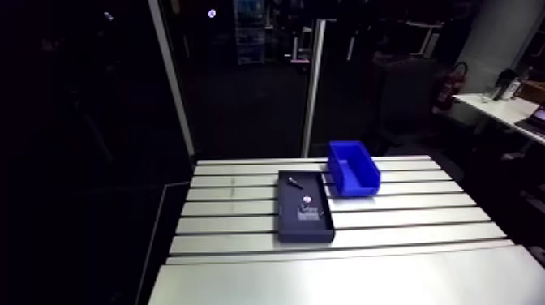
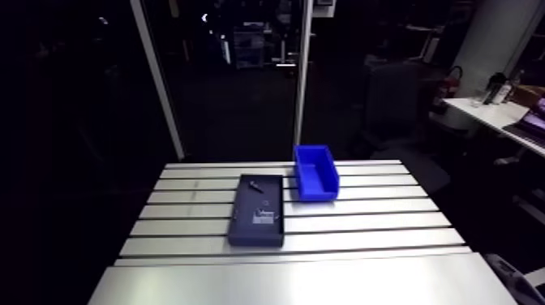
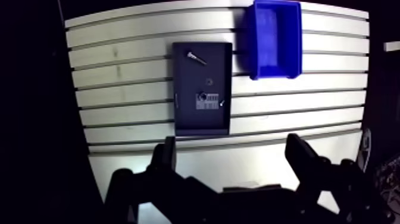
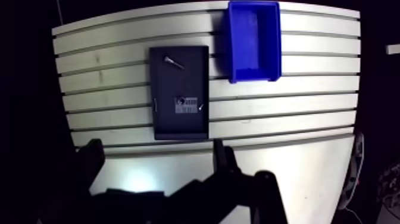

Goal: Pick up the M10 bolt from the tray and put it into the blue bin.

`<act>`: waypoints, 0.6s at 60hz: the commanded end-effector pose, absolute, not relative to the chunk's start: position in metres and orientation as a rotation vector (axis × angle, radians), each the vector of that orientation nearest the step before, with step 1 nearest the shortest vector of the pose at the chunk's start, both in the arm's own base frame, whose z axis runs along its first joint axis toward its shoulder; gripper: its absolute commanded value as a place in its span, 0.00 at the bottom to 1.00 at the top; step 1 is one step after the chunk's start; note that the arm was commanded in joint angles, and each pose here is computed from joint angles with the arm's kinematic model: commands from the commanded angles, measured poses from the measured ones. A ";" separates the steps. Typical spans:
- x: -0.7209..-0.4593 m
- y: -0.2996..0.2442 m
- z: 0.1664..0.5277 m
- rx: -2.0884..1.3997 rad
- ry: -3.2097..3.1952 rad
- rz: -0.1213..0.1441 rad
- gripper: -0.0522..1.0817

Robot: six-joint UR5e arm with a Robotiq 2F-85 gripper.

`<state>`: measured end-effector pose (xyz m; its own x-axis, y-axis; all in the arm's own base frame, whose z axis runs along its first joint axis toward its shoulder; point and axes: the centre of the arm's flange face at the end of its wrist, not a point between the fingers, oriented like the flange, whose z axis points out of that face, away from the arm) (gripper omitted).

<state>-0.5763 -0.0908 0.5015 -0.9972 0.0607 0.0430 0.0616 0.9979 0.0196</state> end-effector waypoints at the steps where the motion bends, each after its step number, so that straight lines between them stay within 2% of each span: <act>1: -0.573 -0.091 0.496 -0.164 -3.109 -0.031 0.05; 36: -0.573 -0.091 0.495 -0.162 -3.111 -0.033 0.05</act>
